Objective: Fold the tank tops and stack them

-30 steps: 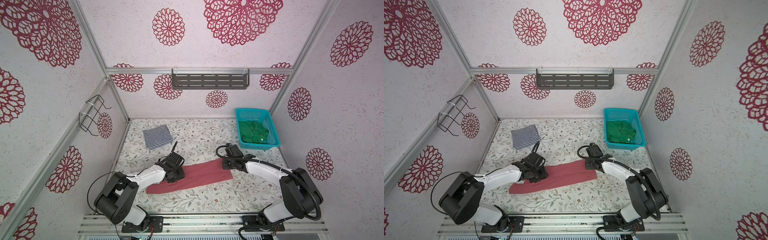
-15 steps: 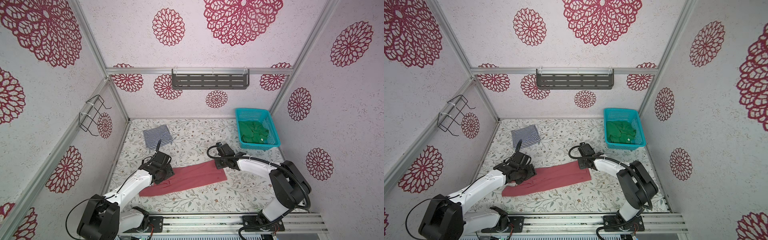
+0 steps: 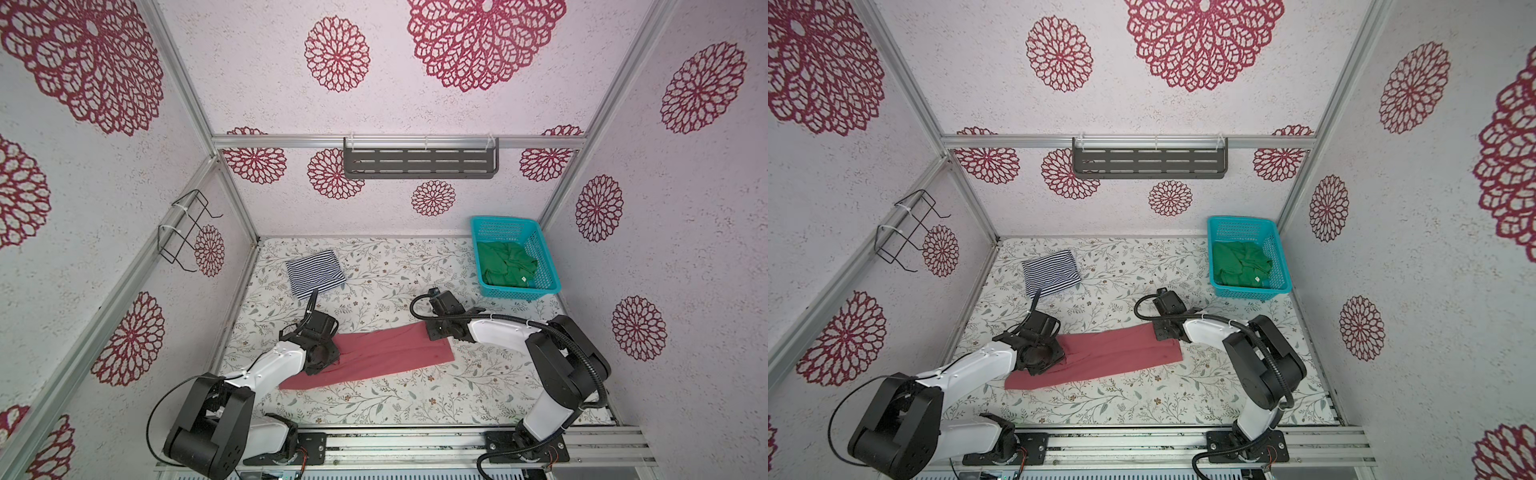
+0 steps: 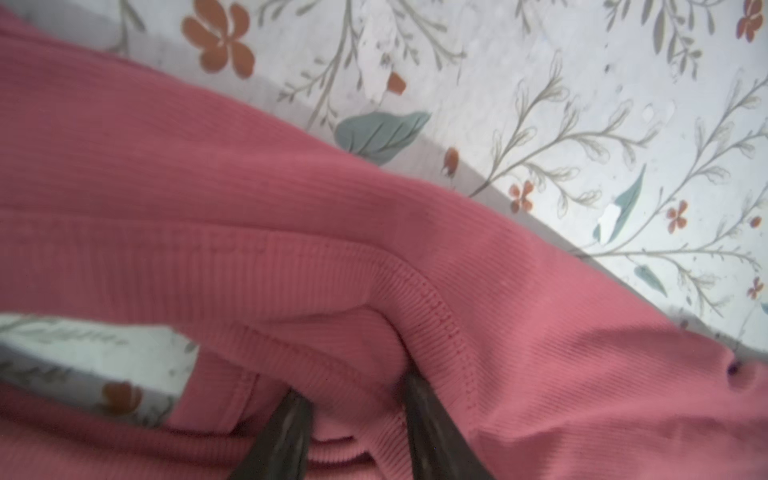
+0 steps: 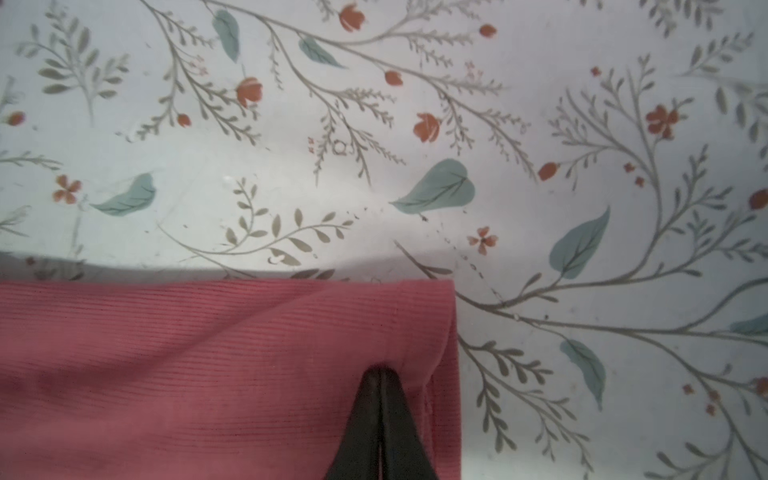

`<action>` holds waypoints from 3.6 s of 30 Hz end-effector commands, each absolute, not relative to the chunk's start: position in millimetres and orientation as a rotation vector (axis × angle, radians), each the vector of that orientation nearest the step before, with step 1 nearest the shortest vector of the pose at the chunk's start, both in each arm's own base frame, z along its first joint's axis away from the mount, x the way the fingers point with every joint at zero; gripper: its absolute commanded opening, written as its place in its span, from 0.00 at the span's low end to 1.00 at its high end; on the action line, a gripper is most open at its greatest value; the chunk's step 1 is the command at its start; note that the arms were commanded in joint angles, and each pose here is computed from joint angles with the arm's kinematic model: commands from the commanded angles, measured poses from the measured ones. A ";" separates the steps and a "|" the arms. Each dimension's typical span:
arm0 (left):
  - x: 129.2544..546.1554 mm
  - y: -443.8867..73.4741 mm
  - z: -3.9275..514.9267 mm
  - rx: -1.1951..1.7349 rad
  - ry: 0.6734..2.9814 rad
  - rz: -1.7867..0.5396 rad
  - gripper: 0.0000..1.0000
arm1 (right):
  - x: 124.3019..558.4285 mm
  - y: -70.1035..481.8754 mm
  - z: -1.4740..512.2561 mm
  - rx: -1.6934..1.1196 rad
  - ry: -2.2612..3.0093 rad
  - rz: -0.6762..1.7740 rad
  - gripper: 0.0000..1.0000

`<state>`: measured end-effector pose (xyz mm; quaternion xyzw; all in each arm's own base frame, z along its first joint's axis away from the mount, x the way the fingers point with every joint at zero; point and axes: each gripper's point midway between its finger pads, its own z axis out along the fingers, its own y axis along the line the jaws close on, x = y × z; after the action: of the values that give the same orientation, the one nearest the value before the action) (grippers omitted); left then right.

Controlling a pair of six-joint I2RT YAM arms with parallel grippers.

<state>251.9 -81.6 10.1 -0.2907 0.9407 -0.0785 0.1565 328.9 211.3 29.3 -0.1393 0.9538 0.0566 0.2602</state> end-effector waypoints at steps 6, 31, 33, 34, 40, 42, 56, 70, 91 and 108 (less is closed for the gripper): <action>317.2 -115.7 -35.5 -0.595 2.822 -0.258 0.38 | 270.1 155.3 -0.9 -0.077 2.787 0.037 0.04; 516.9 -255.6 117.3 0.427 2.557 -0.318 0.75 | 269.9 213.6 76.6 -0.303 2.612 0.365 0.17; 512.9 -243.2 114.1 0.332 2.575 -0.328 0.71 | 275.1 220.6 70.4 -0.296 2.621 0.380 0.15; 511.3 -237.3 107.7 0.284 2.589 -0.330 0.69 | 276.2 221.9 65.0 -0.289 2.629 0.380 0.14; 506.3 -237.1 51.1 0.145 2.685 -0.395 0.59 | 271.9 218.6 38.9 -0.237 2.679 0.363 0.12; 510.2 -238.0 34.5 0.114 2.720 -0.399 0.58 | 265.7 217.3 32.8 -0.211 2.700 0.364 0.11; 571.5 -259.9 -27.2 -0.021 2.754 -0.530 0.58 | 211.3 290.8 40.2 -0.017 2.786 0.696 0.12; 516.5 -215.7 146.7 -0.012 2.488 -0.472 0.87 | 212.1 264.1 59.2 -0.012 2.783 0.640 0.32; 222.7 -200.9 52.1 -0.468 2.874 -0.836 0.67 | 161.6 229.8 49.3 0.008 2.893 0.781 0.42; 159.8 -201.4 -11.2 -0.720 2.949 -0.853 0.48 | 160.4 239.7 24.1 0.049 2.902 0.906 0.41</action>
<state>181.0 -222.5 22.3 -0.1928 0.9240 -0.3294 0.0249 161.3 239.4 28.6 0.0061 0.9544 0.2930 0.0564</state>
